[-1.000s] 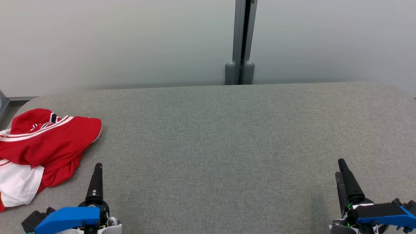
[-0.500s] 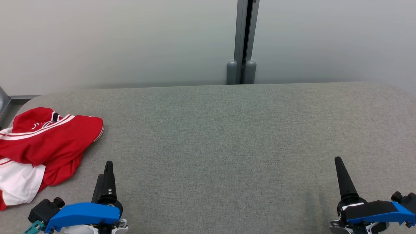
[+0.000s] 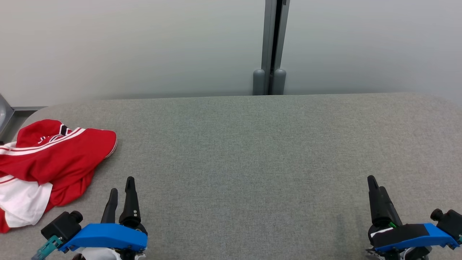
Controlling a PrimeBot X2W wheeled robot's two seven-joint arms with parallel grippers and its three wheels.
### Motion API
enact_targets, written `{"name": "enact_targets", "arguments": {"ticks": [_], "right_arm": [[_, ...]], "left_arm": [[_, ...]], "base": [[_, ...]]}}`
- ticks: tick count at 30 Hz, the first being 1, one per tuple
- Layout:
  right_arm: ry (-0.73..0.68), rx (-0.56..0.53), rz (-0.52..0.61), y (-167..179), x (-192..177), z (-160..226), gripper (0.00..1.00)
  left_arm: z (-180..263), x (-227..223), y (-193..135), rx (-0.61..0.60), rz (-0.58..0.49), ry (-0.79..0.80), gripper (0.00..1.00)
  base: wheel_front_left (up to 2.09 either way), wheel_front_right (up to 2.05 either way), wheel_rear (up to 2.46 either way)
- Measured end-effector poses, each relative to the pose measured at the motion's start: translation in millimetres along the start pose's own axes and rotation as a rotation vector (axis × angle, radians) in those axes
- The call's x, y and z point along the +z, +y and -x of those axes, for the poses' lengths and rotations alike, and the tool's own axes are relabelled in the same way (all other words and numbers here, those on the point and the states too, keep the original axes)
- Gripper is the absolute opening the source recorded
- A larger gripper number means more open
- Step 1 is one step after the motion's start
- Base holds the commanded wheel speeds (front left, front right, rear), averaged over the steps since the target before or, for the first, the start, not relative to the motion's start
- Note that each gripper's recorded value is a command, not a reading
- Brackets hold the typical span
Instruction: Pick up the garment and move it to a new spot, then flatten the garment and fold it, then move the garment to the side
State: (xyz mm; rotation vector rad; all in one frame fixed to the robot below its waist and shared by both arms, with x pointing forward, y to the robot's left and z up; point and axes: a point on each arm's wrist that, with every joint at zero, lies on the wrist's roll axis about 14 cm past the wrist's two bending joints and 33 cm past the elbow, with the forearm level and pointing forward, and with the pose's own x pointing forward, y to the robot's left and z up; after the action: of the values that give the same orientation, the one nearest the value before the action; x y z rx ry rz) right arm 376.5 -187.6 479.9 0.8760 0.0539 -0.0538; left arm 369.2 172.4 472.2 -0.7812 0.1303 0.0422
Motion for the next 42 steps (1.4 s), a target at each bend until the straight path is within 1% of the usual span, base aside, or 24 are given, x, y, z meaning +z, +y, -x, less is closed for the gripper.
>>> {"name": "enact_targets", "arguments": {"ticks": [6, 15, 27, 42], "right_arm": [[-0.001, 0.014, 0.079, 3.1, -1.4, -0.3, 1.00], [0.000, 0.030, 0.194, 5.7, -3.4, -0.3, 1.00], [-0.010, 0.059, 0.317, 11.9, -3.4, -2.1, 1.00], [-0.006, 0.066, 0.443, 10.8, -3.1, -3.5, 1.00]], "left_arm": [[1.0, -0.8, -2.7, -0.017, -0.111, 0.000, 1.00], [1.7, -1.0, -7.6, -0.040, -0.241, -0.011, 1.00], [4.3, -3.0, -11.4, -0.068, -0.384, -0.021, 1.00], [5.9, -4.7, -10.2, -0.074, -0.526, -0.036, 1.00]], "base": [[0.00, 0.00, 0.00], [0.00, 0.00, 0.00], [0.00, 0.00, 0.00], [0.00, 0.00, 0.00]]}}
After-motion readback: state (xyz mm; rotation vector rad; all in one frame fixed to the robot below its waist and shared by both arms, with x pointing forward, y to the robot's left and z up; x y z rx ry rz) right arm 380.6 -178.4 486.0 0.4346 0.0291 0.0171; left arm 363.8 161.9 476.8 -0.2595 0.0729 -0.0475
